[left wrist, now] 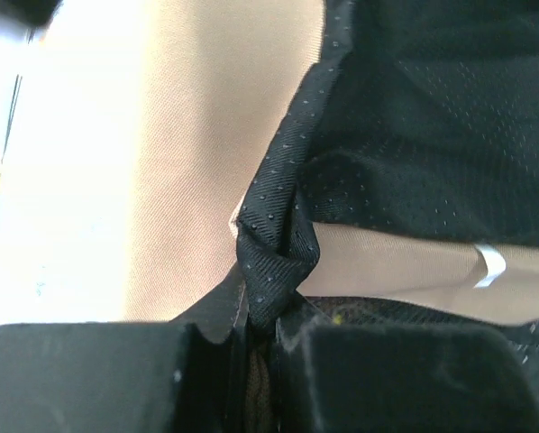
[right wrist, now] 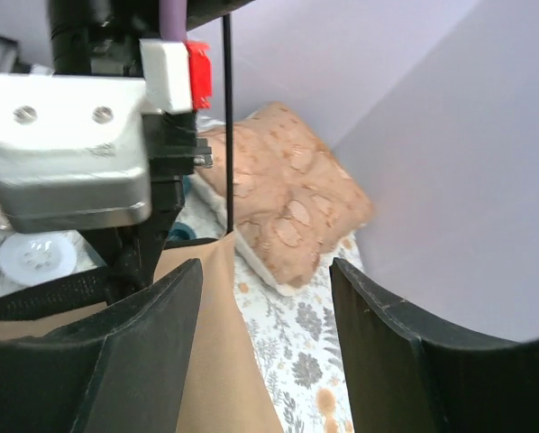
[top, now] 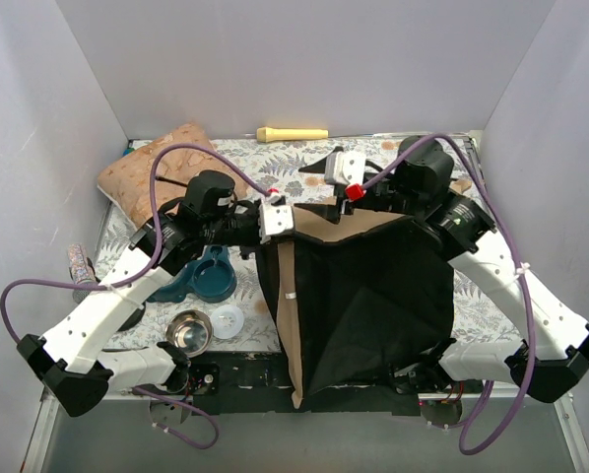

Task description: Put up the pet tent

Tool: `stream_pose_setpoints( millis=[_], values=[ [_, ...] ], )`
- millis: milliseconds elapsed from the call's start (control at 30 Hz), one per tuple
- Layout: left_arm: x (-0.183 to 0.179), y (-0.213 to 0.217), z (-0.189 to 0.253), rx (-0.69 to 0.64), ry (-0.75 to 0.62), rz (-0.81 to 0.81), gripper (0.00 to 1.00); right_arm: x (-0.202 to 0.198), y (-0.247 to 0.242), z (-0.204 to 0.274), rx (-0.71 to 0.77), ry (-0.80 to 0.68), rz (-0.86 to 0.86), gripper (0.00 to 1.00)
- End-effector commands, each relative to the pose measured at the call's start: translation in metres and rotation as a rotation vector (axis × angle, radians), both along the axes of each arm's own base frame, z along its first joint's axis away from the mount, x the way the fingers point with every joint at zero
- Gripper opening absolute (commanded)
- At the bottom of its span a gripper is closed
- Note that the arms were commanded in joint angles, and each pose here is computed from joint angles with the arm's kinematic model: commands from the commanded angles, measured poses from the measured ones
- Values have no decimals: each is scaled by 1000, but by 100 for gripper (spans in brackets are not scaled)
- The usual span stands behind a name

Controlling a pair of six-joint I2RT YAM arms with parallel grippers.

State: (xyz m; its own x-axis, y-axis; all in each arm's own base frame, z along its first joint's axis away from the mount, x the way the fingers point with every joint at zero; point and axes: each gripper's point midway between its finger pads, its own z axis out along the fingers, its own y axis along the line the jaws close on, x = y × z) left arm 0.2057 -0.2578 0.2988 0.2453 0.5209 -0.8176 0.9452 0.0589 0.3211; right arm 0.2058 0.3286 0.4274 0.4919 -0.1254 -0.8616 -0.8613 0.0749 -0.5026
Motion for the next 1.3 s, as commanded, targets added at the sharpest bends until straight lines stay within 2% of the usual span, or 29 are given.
stream_pose_setpoints(
  millis=[0, 333, 533, 567, 667, 800, 967, 1067, 1133, 1200, 1233, 1267],
  values=[
    [21, -4, 23, -191, 156, 288, 0, 16, -27, 41, 85, 28, -213, 67],
    [50, 4, 45, -481, 405, 632, 0, 0, -49, 13, 10, 241, -285, 66],
    [45, -10, 54, -534, 474, 584, 0, 12, -44, -29, -111, 338, -331, 66],
    [44, -12, 54, -539, 486, 578, 0, 17, -43, -36, -136, 346, -346, 71],
    [40, -15, 53, -559, 512, 561, 0, 34, -39, -52, -198, 345, -393, 74],
    [35, -19, 59, -583, 501, 507, 0, 34, -26, -58, -199, 305, -317, 76],
    [13, -28, 65, -569, 477, 357, 0, 37, -13, -74, -229, 269, -250, 75],
    [13, -26, 67, -580, 474, 365, 0, 27, -6, -78, -241, 242, -163, 63],
    [15, -26, 68, -586, 481, 377, 2, 23, -4, -80, -242, 233, -130, 36],
    [15, -24, 73, -597, 479, 386, 24, 23, -7, -82, -251, 226, -134, 7],
    [14, -23, 79, -601, 465, 385, 35, 23, -9, -81, -250, 219, -143, 1],
    [11, -21, 83, -596, 444, 374, 44, 24, -13, -79, -247, 212, -147, 1]
  ],
)
